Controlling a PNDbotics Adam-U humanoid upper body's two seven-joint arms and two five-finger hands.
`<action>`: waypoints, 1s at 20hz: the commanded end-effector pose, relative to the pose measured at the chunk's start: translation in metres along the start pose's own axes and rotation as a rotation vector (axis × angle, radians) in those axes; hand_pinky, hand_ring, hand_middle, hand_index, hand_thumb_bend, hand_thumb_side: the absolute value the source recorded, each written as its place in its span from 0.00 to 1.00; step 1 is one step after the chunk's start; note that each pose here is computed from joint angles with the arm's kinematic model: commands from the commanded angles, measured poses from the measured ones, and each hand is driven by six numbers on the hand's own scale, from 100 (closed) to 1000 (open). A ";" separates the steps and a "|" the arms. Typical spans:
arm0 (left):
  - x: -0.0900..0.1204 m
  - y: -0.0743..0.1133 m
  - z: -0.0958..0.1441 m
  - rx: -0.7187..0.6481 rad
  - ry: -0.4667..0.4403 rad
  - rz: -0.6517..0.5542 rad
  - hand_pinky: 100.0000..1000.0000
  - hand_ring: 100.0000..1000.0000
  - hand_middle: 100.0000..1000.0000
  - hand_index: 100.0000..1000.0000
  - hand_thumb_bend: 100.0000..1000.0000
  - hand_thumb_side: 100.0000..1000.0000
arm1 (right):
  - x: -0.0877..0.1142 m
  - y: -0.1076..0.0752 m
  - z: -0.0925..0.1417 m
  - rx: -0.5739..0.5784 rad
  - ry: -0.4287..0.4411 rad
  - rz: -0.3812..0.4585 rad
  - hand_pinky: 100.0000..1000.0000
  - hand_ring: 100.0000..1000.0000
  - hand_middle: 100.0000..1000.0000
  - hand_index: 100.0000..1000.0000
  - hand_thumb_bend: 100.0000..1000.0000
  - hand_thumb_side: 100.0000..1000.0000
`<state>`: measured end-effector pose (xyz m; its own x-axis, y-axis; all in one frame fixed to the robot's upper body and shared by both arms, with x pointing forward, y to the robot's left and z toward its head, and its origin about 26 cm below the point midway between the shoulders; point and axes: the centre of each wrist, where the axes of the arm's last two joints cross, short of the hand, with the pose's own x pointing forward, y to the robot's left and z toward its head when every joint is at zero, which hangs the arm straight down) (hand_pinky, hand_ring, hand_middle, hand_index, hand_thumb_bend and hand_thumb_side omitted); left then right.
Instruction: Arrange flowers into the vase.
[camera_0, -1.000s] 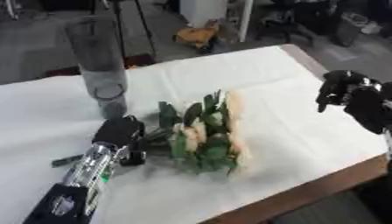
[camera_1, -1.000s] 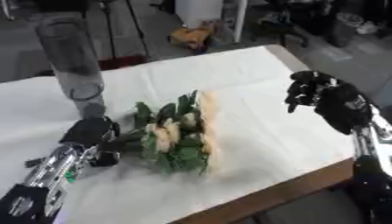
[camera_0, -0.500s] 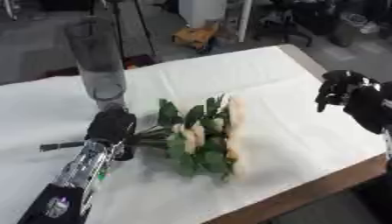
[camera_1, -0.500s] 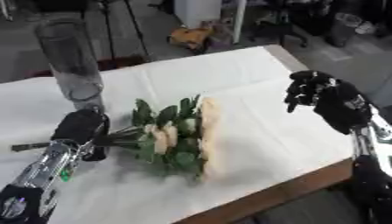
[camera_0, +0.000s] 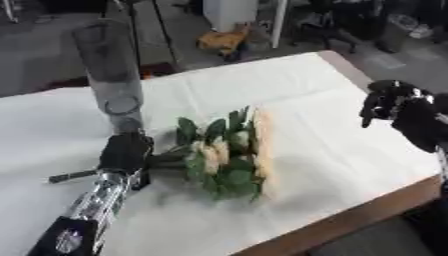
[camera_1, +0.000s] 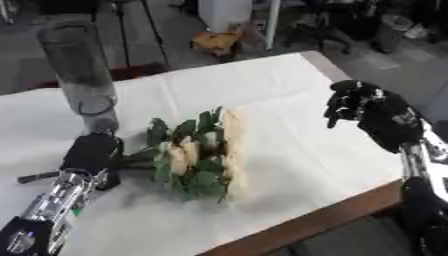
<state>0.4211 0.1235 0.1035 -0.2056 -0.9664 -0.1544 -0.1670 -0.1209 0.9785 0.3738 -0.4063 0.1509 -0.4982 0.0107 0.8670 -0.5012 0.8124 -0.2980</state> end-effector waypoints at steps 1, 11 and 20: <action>0.002 0.023 -0.002 0.097 0.002 0.055 0.00 0.00 0.00 0.02 0.00 0.03 | 0.012 -0.007 -0.003 0.005 -0.014 0.041 0.45 0.55 0.55 0.78 0.81 0.67; -0.002 0.084 0.012 0.314 -0.005 0.251 0.00 0.00 0.00 0.02 0.00 0.06 | 0.012 -0.007 -0.002 0.004 -0.015 0.038 0.45 0.55 0.55 0.78 0.81 0.67; -0.018 0.129 0.035 0.451 -0.003 0.413 0.00 0.00 0.00 0.03 0.00 0.07 | 0.012 -0.006 -0.002 0.002 -0.016 0.034 0.45 0.56 0.55 0.78 0.81 0.67</action>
<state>0.3744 0.1283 0.2128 -0.3297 -0.9190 0.2161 -0.4317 0.3503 0.8312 0.3738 -0.4063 0.1506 -0.4978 0.0100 0.8672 -0.5013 0.8126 -0.2972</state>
